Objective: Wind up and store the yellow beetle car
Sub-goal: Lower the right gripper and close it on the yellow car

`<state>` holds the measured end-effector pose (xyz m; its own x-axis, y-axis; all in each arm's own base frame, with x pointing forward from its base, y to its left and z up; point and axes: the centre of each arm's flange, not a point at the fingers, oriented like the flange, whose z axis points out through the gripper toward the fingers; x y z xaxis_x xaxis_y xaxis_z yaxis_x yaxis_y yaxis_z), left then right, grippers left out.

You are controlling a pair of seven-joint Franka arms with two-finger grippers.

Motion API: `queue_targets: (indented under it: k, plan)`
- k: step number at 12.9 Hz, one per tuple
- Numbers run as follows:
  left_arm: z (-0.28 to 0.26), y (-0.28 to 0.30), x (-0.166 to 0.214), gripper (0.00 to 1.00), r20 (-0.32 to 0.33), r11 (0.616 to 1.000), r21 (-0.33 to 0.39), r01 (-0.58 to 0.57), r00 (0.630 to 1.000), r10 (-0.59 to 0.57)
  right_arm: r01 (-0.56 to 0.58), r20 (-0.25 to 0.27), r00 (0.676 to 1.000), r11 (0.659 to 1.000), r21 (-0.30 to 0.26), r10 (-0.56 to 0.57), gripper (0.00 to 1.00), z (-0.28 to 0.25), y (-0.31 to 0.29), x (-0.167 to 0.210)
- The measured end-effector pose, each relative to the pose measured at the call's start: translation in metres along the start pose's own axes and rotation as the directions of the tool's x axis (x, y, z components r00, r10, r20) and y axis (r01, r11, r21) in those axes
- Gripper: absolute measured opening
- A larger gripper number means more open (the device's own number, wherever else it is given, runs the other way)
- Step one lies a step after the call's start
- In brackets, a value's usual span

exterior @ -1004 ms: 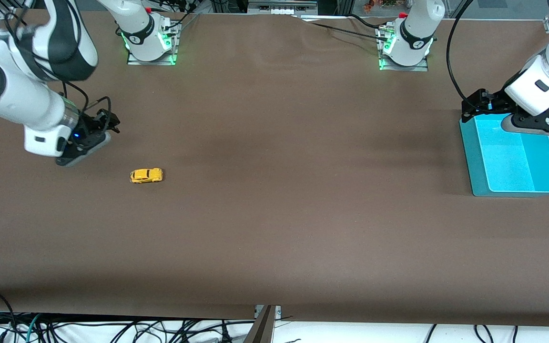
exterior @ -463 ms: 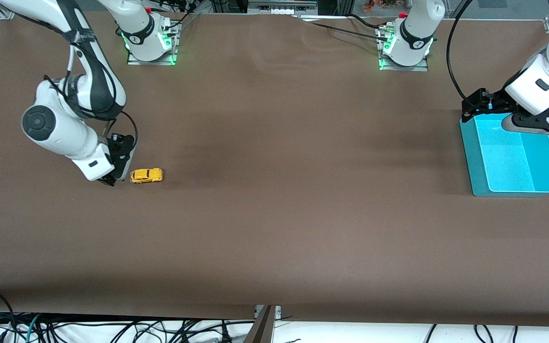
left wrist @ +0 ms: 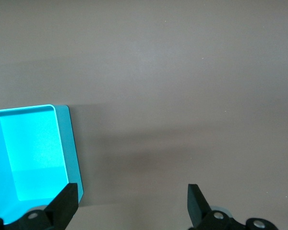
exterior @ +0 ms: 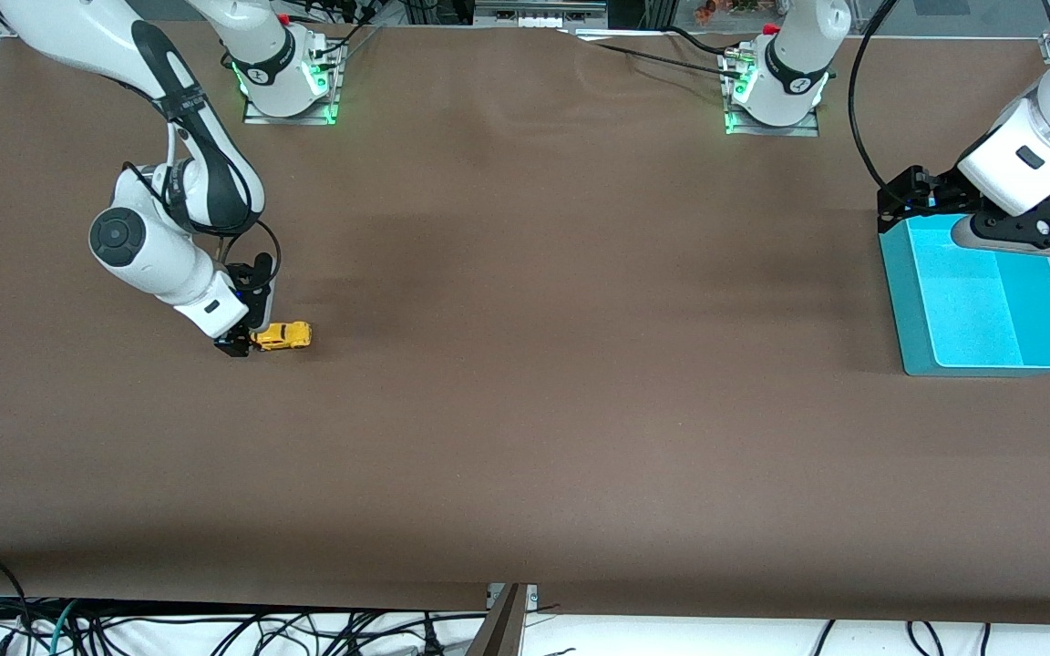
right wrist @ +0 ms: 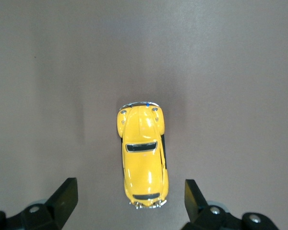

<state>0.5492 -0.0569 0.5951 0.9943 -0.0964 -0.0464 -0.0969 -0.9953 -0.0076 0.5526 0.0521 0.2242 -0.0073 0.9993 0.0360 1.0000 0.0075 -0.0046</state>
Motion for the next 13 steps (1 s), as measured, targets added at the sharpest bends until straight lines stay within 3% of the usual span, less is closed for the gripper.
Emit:
queue_targets:
  k: [4,5,6,7,9,10,13]
  plan:
    - [0.001,0.0,0.0,1.0,0.001,1.0,0.0,0.0,1.0,0.0,0.033,-0.007,0.999,0.999,-0.016,-0.033,0.96,0.017,-0.001,0.0]
    - [0.001,-0.001,0.0,1.0,0.001,1.0,0.0,0.001,1.0,-0.001,0.036,-0.008,0.999,0.999,-0.017,-0.036,0.88,0.02,-0.001,0.0]
    - [0.001,-0.001,0.0,1.0,0.001,1.0,0.0,0.002,1.0,-0.002,0.038,-0.009,0.999,0.999,-0.017,-0.038,0.88,0.021,-0.001,0.0]
    - [0.001,-0.001,0.0,1.0,0.002,1.0,0.0,0.002,1.0,-0.002,0.039,-0.009,0.999,0.999,-0.018,-0.039,0.83,0.021,-0.001,0.0]
    - [0.001,-0.001,0.0,1.0,0.002,1.0,0.0,0.002,1.0,-0.002,0.039,-0.009,0.999,0.999,-0.018,-0.039,0.6,0.021,0.0,0.0]
    - [0.001,-0.001,0.0,1.0,0.002,1.0,0.0,0.002,1.0,-0.002,0.039,-0.009,0.999,0.999,-0.018,-0.04,0.6,0.021,0.0,0.0]
    - [0.002,0.0,-0.002,1.0,0.018,1.0,0.0,0.0,1.0,0.0,0.04,-0.009,0.999,0.999,-0.025,-0.041,0.38,0.019,0.0,0.0]
